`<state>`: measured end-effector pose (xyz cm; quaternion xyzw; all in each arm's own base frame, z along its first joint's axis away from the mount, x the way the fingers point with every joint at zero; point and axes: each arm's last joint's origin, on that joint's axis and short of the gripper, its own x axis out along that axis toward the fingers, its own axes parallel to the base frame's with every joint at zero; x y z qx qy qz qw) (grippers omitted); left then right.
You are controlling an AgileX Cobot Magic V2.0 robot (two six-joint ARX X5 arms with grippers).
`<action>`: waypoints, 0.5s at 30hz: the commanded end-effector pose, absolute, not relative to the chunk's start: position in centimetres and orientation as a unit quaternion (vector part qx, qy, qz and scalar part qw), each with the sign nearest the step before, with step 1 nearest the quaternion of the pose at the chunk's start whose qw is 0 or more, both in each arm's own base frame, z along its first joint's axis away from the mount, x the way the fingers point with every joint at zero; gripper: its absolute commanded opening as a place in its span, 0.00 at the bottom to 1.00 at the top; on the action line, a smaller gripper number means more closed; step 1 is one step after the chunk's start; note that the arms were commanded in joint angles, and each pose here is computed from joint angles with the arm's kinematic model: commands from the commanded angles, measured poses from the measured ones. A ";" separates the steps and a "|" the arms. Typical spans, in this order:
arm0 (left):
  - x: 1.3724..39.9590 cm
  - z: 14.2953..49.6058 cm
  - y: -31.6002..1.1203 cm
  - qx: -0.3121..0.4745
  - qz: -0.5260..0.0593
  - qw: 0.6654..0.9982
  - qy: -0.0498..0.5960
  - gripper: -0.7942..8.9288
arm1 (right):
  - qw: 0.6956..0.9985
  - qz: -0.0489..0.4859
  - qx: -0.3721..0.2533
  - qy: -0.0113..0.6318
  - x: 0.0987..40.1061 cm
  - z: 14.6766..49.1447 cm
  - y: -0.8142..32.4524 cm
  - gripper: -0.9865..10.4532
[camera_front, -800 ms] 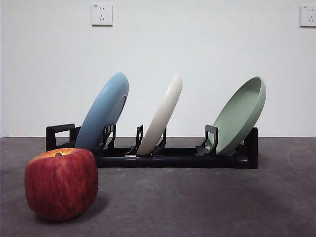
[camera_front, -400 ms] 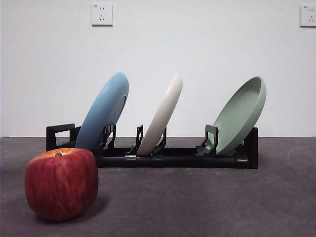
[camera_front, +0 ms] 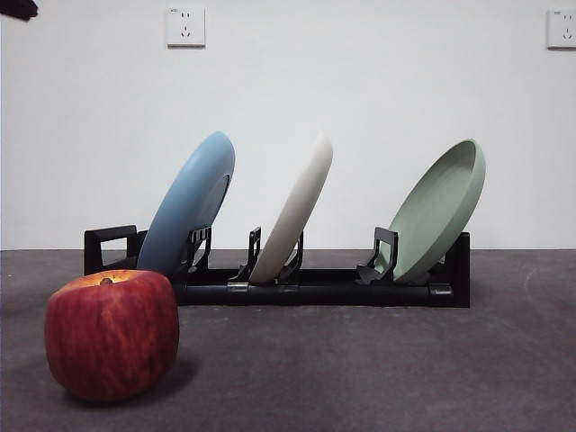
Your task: Take the blue plate from the plate rack,put the plate on the table,take the apple from the table,put the apple in the plate
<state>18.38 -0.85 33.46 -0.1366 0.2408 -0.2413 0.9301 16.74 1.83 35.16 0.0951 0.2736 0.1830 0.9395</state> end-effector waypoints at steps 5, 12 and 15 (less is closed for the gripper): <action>20.3 32.9 -1.7 -0.143 -0.260 0.920 0.257 0.56 | 0.941 0.185 0.090 0.269 16.9 35.2 1.9 0.39; 26.8 34.7 -4.9 -0.128 -0.298 0.901 0.288 0.56 | 0.941 0.185 0.091 0.270 16.9 35.2 1.9 0.39; 29.6 35.0 -7.0 -0.121 -0.311 0.886 0.323 0.56 | 0.940 0.185 0.092 0.270 16.9 35.2 1.9 0.39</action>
